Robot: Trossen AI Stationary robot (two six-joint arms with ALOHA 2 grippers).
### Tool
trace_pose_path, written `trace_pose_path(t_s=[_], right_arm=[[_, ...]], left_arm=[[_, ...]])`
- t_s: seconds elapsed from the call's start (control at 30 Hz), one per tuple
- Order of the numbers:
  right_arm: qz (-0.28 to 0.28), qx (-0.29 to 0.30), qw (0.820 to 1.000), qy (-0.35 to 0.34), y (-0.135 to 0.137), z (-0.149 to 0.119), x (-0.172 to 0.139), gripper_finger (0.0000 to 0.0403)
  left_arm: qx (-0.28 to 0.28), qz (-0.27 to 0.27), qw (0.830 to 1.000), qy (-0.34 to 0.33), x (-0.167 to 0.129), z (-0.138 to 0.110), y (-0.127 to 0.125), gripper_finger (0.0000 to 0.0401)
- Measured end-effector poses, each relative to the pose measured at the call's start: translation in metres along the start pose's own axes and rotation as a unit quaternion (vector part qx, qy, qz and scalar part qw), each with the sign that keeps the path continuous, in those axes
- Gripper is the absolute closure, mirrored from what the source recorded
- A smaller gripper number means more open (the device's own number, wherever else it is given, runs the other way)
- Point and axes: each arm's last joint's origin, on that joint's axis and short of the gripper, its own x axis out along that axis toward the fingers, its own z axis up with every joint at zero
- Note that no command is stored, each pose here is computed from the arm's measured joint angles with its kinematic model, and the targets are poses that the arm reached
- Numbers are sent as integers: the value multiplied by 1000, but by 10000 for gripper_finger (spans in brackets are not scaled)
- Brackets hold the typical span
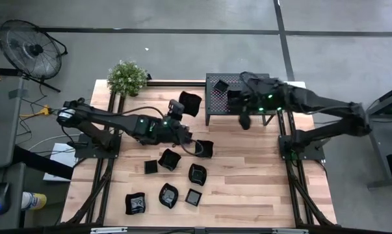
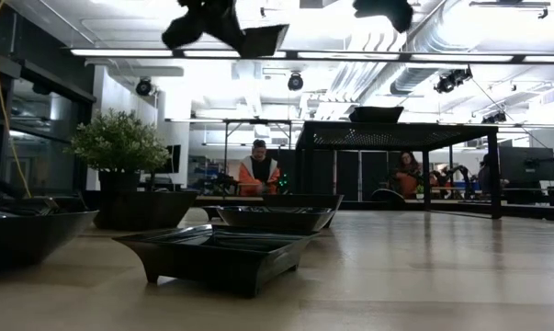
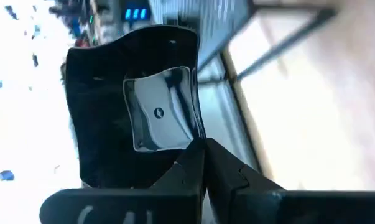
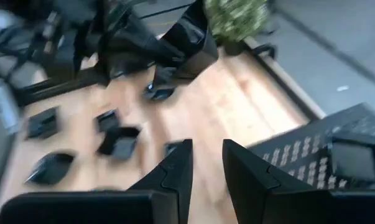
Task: Pick & Place Mini shaped plates
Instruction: Stack the black distorted square plate on top of the black distorted square plate on the shelf
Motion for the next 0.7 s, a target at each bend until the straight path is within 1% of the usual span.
trace_pose_path(t_s=[0.03, 0.07, 0.13, 0.23, 0.3, 0.37, 0.4, 0.47, 0.6, 0.7], right_arm=[[-19, -2, 1000, -7, 5, 3, 5, 320], [-40, -4, 999, -13, 9, 5, 10, 320], [-87, -7, 996, -24, 17, 7, 21, 320], [-128, -8, 990, -55, 26, 12, 34, 320], [-132, 1, 988, -84, 31, 16, 40, 320], [-122, 21, 987, -100, 33, 18, 48, 320], [-112, 30, 987, -110, 34, 20, 50, 320], [-101, 33, 988, -112, 34, 21, 54, 320], [-99, 47, 988, -113, 31, 21, 65, 320], [-82, 68, 987, -116, 28, 22, 73, 320]], left_arm=[[9, 13, 1000, 17, 3, 2, -3, 401], [5, 30, 999, 28, 5, 6, -3, 401], [18, 43, 998, 49, 8, 6, -5, 401], [8, 69, 995, 68, 12, 13, -7, 401], [20, 74, 994, 80, 13, 13, -11, 401], [1, 85, 993, 80, 16, 19, -10, 401], [6, 86, 993, 84, 16, 18, -12, 401], [3, 95, 991, 91, 17, 20, -12, 401], [0, 98, 991, 93, 19, 22, -14, 401], [-3, 105, 990, 96, 20, 25, -14, 401]])
